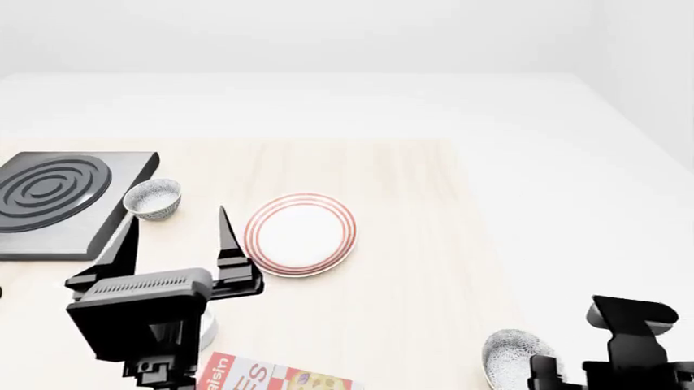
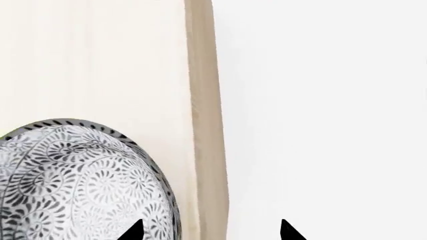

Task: Pick the akita bowl next to the cookies box and place it on the plate.

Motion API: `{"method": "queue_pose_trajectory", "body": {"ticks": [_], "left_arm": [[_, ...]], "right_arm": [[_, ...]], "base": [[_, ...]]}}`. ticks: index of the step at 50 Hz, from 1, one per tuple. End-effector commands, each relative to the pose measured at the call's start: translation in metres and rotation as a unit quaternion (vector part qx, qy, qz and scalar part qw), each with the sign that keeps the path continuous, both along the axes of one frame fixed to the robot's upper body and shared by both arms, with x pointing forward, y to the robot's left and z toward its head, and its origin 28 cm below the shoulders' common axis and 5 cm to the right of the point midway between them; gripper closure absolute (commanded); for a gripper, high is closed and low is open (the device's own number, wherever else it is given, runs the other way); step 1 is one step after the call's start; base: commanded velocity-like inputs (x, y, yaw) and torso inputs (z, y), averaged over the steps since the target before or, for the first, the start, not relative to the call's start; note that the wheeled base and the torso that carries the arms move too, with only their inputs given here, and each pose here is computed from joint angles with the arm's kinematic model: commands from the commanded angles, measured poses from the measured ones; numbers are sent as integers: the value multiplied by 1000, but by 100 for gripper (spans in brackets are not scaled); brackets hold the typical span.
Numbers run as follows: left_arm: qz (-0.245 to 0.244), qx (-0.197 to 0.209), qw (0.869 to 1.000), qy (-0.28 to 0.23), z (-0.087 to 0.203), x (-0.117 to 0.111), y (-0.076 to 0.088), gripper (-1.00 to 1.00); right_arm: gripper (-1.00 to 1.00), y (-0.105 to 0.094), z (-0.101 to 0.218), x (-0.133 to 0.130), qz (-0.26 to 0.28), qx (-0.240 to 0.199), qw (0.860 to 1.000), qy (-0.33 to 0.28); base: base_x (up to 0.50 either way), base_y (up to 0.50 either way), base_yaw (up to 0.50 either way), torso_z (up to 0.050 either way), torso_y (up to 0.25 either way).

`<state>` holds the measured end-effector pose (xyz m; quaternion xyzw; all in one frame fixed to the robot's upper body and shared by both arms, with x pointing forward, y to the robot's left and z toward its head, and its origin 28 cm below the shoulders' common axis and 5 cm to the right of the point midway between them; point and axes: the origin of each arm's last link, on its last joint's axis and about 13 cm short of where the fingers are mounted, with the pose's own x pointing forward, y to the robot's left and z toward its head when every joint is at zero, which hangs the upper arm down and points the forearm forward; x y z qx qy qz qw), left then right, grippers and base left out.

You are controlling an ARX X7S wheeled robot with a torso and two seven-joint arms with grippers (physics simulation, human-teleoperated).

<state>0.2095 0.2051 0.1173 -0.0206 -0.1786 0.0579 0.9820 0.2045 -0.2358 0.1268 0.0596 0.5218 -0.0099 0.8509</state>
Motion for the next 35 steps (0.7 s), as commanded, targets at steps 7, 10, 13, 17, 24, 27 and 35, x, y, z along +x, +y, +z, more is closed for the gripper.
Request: {"method": "queue_pose_trajectory", "body": {"ticks": [7,10,13,17,24,27,35], "left_arm": [[-3,-2,1000,-4,2,-6,1,-100],[-3,-2,1000,-3,2,-6,1,-100],[-3,-2,1000,-4,2,-6,1,-100],[-3,-1,1000,-3,2,-5,0,-100],[-5,0,1000,-3,2,-5,-1,-100],[-5,0,1000,-3,2,-5,-2,-100],[-6,0,1000,-4,2,-5,-5,-100]], "right_arm": [[100,13,-28,2,54,5,998,28],[100,13,-26,1,56,-2,998,25],[100,13,-23,2,50,-7,999,19],[100,12,-19,1,49,-14,999,14],[100,11,-7,0,47,-24,999,3],[100,11,5,0,49,-26,998,-11],[100,9,41,0,54,-24,996,-68]], "base": [[4,0,6,-4,0],[4,0,5,-3,0],[4,0,2,0,0],[0,1,2,-3,0],[2,0,1,-1,0],[0,0,0,0,0],[0,0,0,0,0]]}}
